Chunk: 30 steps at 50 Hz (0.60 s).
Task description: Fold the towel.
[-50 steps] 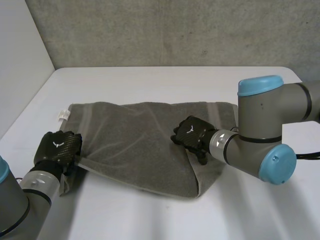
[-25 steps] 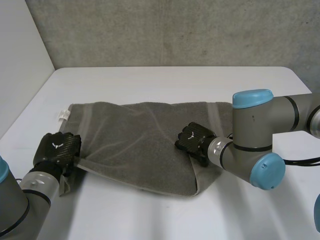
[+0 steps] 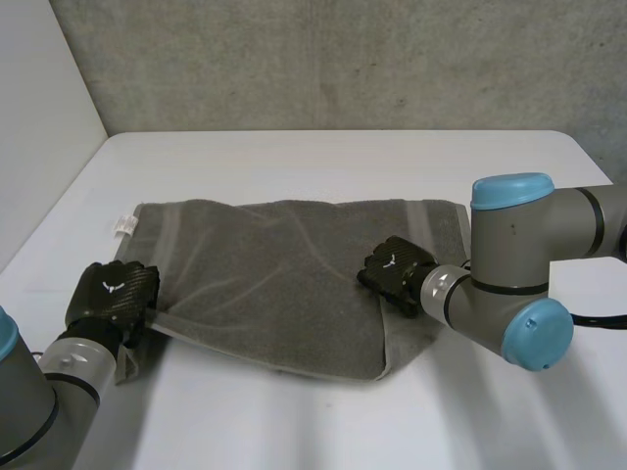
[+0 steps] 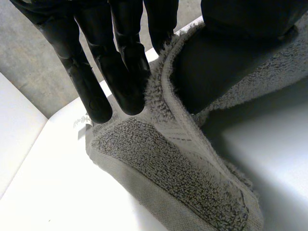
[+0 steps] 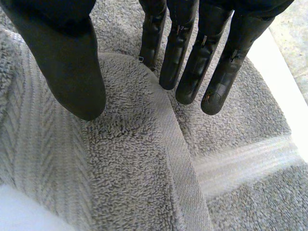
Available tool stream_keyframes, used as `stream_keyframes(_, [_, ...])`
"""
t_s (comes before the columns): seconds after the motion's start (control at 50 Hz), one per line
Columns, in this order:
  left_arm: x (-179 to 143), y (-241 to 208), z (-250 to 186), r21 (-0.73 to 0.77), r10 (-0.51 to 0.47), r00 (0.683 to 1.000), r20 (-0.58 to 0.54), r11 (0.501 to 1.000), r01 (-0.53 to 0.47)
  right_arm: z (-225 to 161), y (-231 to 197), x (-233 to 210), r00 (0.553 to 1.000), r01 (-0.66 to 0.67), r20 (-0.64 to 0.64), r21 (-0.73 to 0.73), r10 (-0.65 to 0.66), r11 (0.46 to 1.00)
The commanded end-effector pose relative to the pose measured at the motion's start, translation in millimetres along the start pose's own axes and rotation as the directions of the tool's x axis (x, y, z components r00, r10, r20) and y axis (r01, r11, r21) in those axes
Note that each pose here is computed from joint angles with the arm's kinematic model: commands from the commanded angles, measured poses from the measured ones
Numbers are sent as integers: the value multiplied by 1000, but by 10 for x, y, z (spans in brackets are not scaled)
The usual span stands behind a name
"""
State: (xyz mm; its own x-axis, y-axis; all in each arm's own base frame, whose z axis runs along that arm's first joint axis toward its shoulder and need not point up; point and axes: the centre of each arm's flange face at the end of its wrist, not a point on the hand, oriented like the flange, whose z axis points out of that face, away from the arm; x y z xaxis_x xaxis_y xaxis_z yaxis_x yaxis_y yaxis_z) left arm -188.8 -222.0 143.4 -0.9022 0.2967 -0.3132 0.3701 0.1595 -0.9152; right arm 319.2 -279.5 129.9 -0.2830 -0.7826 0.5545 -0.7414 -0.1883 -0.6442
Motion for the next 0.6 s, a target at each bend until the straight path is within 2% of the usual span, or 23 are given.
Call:
stream_keyframes(0.02, [1,3,-2,-1,0,1000,0,1000,0,-40,63,82,999,-14,-32,-3,14,1000])
stream_keyframes(0.6, [3,9,-3,-3,0,1000,-1,1000,0,-288,406,299,992,-93,-95,-67,86,993])
